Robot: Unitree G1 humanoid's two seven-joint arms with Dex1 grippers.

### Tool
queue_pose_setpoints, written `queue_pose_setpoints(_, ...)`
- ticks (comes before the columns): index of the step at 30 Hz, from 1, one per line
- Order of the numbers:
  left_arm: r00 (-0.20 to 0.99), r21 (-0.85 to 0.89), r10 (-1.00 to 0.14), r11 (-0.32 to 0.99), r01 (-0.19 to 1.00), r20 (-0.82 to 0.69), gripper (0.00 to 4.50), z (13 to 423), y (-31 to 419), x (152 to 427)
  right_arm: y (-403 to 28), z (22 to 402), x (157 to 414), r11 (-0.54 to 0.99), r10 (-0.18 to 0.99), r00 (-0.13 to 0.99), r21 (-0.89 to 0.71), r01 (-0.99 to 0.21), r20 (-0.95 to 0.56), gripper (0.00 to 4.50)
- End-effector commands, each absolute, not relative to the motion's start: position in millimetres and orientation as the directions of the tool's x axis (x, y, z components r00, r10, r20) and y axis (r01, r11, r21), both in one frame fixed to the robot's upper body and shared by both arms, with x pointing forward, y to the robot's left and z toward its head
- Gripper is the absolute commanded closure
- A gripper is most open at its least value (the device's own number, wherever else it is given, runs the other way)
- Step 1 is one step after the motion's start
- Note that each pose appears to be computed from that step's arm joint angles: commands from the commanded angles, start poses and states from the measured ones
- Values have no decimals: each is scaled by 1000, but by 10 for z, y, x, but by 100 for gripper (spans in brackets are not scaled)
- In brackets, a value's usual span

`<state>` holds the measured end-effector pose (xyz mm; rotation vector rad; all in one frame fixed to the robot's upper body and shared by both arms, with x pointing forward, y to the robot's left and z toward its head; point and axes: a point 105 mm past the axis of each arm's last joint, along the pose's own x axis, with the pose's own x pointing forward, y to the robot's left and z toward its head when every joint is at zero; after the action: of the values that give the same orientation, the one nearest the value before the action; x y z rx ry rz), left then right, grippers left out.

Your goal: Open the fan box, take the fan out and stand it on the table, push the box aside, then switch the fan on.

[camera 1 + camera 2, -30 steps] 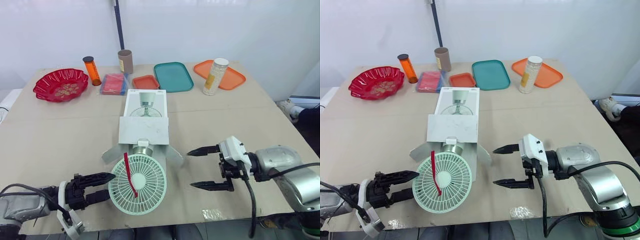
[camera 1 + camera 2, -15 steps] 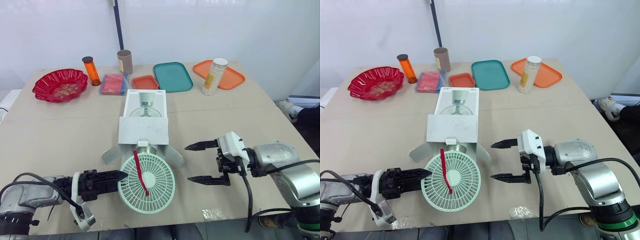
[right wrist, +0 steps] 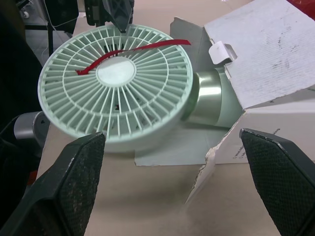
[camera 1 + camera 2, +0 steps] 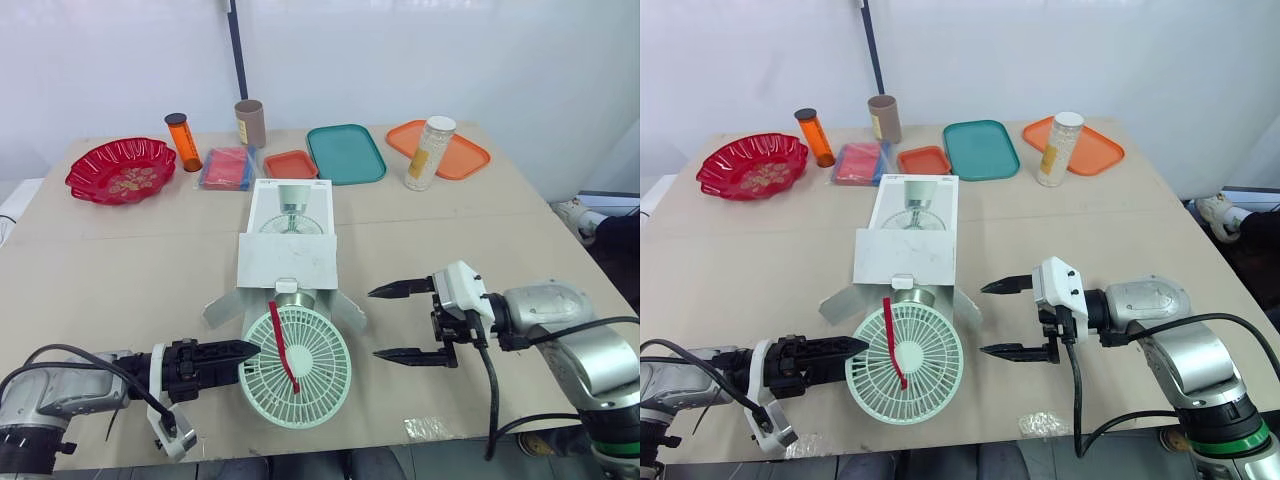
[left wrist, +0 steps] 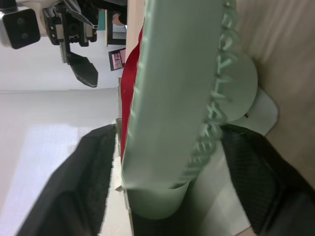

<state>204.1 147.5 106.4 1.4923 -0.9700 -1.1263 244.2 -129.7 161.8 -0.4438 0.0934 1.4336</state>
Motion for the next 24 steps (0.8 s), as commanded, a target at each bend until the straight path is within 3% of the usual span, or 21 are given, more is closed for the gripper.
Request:
queue_pose_setpoints(1,251,984,-956,-171,-57,-152,11,1115,1471,2027,-1274,1683,2403,53,938,140,-269,-962,-317,0)
queue_pose_setpoints(12,224,985,-964,-160,-65,-142,11,1035,1389,2020,-1253,1695,2422,55,939,144,-276,-960,-314,0)
queue_pose_setpoints(15,232,987,-964,-149,-60,-131,68,1016,1374,2041,-1256,1696,2427,58,937,149,-279,-958,-316,0)
queue_pose_setpoints(19,230,986,-965,-147,-78,-126,211,1011,1363,2041,-1261,1696,2434,59,936,151,-281,-958,-317,0)
queue_pose_setpoints(24,231,986,-964,-153,-67,-134,225,952,1386,2010,-1256,1703,2448,61,937,154,-287,-956,-314,0)
